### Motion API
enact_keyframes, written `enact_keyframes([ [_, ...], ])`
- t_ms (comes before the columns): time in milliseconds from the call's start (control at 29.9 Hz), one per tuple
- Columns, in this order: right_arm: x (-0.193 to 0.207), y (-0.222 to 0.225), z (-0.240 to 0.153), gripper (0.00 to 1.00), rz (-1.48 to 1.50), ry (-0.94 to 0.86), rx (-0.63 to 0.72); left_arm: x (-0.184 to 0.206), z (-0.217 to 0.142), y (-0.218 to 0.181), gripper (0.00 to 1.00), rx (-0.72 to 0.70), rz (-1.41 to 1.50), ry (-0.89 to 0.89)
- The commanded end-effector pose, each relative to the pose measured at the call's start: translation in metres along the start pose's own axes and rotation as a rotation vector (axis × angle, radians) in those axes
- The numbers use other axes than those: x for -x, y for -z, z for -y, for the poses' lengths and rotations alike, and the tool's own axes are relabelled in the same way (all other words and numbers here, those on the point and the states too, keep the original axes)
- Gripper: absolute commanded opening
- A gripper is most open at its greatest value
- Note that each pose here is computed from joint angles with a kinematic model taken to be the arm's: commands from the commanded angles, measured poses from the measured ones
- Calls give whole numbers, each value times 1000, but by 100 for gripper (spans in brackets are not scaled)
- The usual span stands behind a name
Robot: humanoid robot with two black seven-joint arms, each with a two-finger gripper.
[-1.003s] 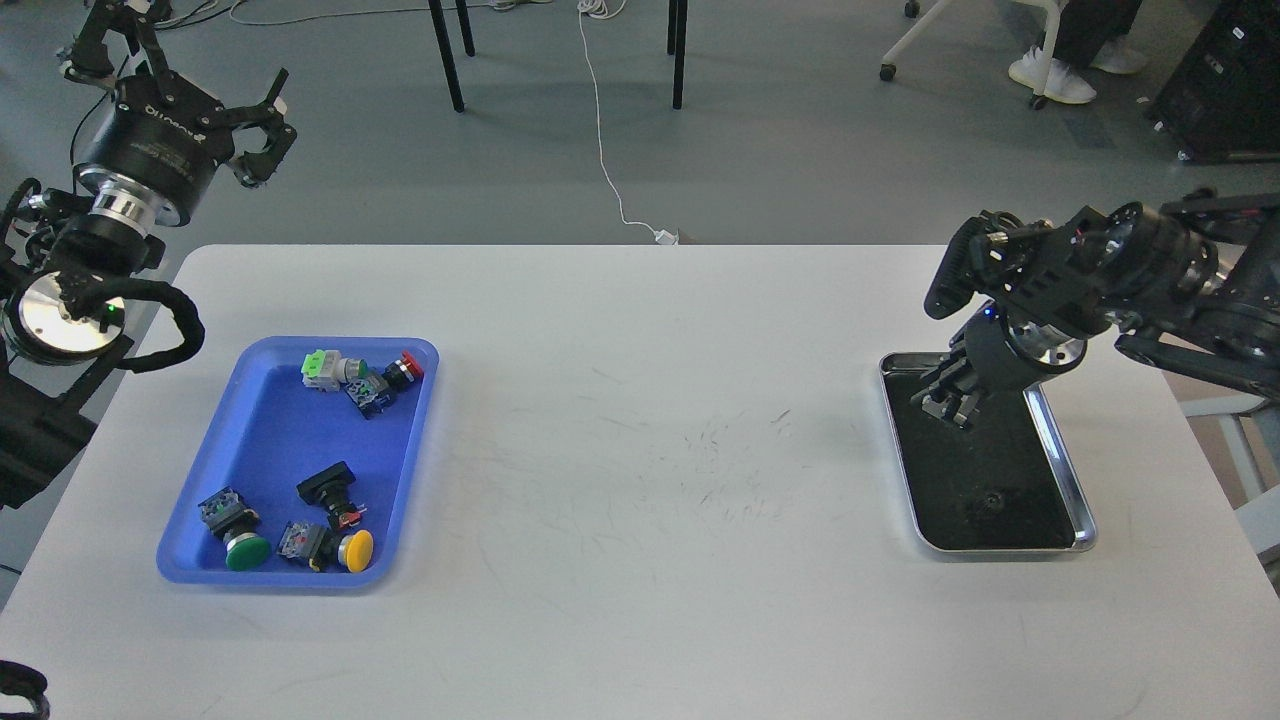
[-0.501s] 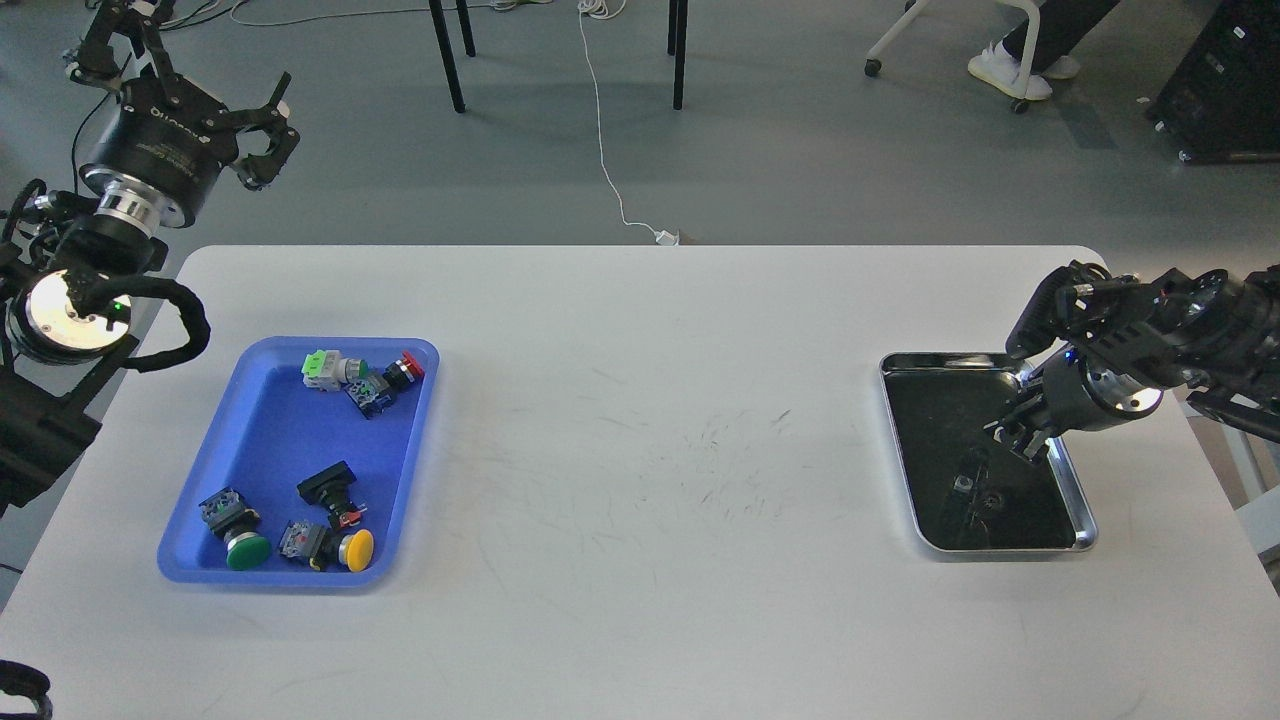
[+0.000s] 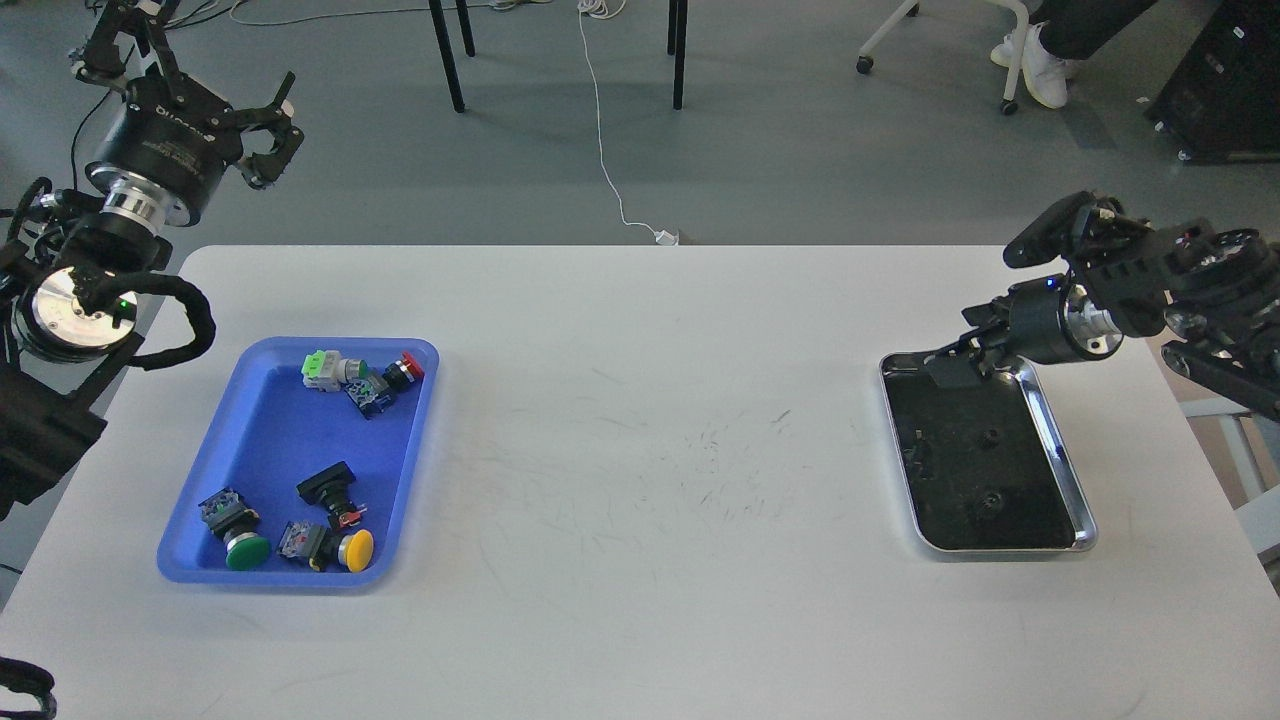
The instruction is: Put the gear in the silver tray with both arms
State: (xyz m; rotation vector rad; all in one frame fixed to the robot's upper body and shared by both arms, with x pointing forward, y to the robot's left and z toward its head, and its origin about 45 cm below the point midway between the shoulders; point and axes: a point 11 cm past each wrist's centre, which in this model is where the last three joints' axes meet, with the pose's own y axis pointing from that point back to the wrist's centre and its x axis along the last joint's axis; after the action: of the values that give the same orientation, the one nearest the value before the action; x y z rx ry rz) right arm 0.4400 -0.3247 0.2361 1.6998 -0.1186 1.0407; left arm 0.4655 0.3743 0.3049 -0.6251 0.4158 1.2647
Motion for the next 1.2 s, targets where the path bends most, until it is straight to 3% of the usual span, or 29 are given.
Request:
enact_keyframes([
  [0, -61, 7, -15, 98, 307, -307, -111, -1, 0, 1, 98, -8, 13, -5],
  [201, -144, 13, -57, 98, 651, -721, -323, -6, -1, 3, 98, -10, 18, -26],
  [468, -204, 20, -99, 98, 921, -1017, -588, 10, 17, 14, 98, 3, -23, -2],
  [702, -188, -14, -106, 99, 1414, -1165, -779, 14, 20, 19, 98, 14, -57, -2],
  [903, -146, -67, -105, 99, 1775, -1326, -809, 15, 22, 34, 98, 2, -86, -12],
  [1170, -88, -87, -75, 99, 2202, -1354, -938, 10, 22, 35, 98, 36, -155, -42],
])
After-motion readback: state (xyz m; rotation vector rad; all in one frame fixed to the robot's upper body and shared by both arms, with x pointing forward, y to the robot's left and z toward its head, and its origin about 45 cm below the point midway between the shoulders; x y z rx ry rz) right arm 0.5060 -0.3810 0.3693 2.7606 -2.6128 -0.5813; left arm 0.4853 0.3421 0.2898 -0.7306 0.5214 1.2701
